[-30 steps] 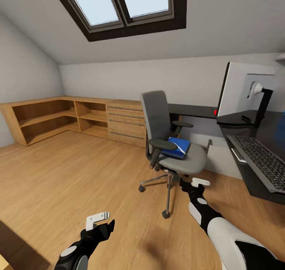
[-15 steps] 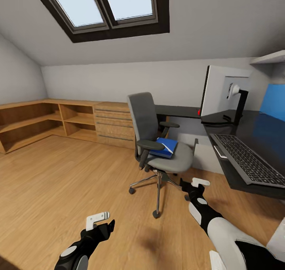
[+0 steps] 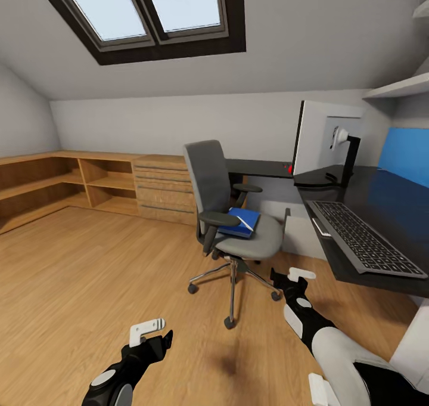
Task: In the bedroom, organize the workspace by keeping the computer under the desk, ensuring the monitor is on the desk, placing the keyboard on the desk next to the monitor, placing the mouse on the desk next to the keyboard, moving the folder from the swivel chair onto the desk next to the mouse, stacking the notebook on top of the folder with the pen on top of the notebook, and positioning the swivel chair next to the desk.
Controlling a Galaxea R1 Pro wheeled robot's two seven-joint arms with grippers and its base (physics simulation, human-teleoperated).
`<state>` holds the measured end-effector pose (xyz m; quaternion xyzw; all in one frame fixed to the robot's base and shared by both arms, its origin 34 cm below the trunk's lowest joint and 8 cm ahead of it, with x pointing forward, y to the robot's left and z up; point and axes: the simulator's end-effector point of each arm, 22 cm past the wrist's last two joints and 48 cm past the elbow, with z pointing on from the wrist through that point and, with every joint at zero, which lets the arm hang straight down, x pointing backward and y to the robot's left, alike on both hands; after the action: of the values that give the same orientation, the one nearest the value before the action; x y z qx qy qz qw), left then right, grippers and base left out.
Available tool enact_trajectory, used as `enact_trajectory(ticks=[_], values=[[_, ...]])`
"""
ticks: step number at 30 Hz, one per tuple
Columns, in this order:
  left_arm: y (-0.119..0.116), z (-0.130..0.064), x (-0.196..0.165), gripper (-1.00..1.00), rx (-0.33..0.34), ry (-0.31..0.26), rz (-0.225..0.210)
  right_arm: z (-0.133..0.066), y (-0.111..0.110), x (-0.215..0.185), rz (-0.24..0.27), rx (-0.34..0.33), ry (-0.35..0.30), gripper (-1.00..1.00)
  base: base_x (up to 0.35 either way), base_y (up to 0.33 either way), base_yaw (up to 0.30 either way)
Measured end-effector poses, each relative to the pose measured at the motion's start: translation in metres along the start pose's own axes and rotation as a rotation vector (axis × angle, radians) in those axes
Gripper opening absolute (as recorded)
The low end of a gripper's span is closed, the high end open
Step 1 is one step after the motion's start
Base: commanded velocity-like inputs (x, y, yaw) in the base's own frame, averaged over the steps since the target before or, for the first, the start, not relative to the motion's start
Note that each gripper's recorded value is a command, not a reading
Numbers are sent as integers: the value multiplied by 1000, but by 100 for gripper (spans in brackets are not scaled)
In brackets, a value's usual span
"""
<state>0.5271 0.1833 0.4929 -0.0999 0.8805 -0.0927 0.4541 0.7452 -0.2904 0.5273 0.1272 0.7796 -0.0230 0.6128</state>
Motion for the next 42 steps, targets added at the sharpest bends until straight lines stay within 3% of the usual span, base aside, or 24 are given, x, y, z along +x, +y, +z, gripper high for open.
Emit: enact_trajectory(ticks=[5,7,12,14,18,19,24,35,42], values=[[0,0,0,100,1,0,0,0,-4,-10,26,11,-45,100,0,0,-2],[-1,0,0,100,3,0,0,0,-15,-7,140,57,-33,100,0,0,0],[-1,0,-1,100,3,-2,-1,2,-19,-1,259,77,16,100,0,0,0],[-1,0,-1,100,4,-3,-1,3,-17,0,299,69,34,100,0,0,0],[-1,-1,-2,100,4,-3,-1,5,-8,0,428,28,72,100,0,0,0],[-1,-1,-1,100,4,-3,-1,5,-4,0,482,10,81,100,0,0,0],[0,0,-1,100,2,-3,0,5,5,-3,589,-33,87,100,0,0,0],[1,0,-2,100,-1,-3,2,6,7,-8,626,-59,77,100,0,0,0],[1,0,-2,100,0,-4,1,9,-12,-14,620,-54,59,100,21,0,0]])
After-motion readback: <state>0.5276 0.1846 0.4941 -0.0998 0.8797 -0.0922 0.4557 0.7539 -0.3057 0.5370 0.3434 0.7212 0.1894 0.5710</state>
